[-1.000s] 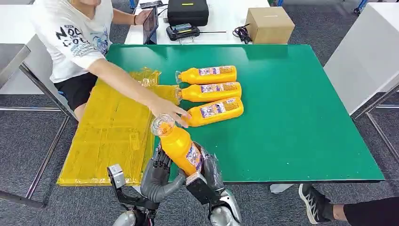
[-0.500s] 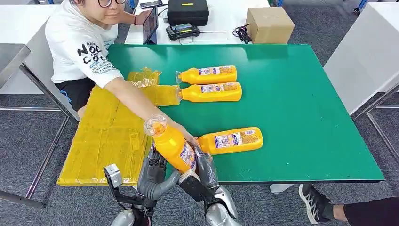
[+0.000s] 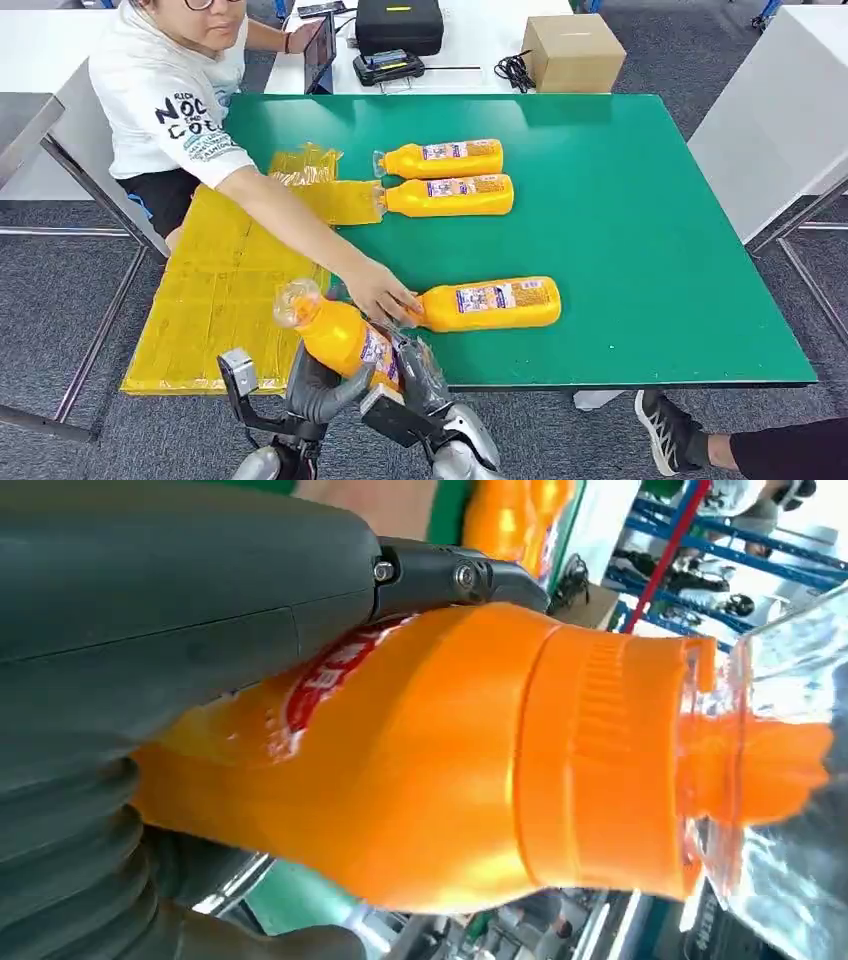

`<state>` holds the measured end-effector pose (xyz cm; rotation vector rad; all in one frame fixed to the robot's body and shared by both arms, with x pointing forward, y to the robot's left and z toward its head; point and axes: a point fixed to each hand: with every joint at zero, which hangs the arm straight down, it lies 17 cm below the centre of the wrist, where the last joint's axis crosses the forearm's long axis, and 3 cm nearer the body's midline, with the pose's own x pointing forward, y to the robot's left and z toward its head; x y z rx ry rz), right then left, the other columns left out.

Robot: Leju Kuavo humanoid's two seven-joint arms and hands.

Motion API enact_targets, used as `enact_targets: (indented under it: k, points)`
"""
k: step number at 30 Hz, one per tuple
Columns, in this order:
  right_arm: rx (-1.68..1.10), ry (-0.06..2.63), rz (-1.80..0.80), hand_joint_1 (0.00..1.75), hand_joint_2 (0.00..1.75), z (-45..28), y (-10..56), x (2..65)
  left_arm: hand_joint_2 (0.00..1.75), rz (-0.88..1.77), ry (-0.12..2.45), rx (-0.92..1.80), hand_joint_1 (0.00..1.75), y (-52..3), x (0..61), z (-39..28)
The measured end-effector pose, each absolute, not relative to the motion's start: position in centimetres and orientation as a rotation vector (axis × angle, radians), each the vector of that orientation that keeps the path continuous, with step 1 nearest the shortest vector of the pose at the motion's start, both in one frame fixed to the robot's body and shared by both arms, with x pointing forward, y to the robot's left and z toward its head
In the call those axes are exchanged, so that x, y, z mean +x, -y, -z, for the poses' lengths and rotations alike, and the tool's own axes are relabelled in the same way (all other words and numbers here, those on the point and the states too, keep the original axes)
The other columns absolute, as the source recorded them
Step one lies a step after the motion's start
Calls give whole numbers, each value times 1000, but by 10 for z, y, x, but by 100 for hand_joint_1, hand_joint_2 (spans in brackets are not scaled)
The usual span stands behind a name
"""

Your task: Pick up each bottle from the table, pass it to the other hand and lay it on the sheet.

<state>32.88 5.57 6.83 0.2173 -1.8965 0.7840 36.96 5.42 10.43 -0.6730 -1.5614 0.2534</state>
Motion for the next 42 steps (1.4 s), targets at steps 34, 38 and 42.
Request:
enact_targets:
  k: [34, 38, 42]
  points:
    - [259, 1863, -914, 0, 175, -61, -76, 317, 175, -378, 1592, -695, 175, -81, 371, -110]
    - [242, 1867, -902, 0, 175, -62, -75, 318, 175, -383, 1601, -693, 175, -83, 372, -113]
    - [242, 1867, -902, 0, 175, -62, -75, 318, 175, -383, 1601, -693, 175, -83, 372, -113]
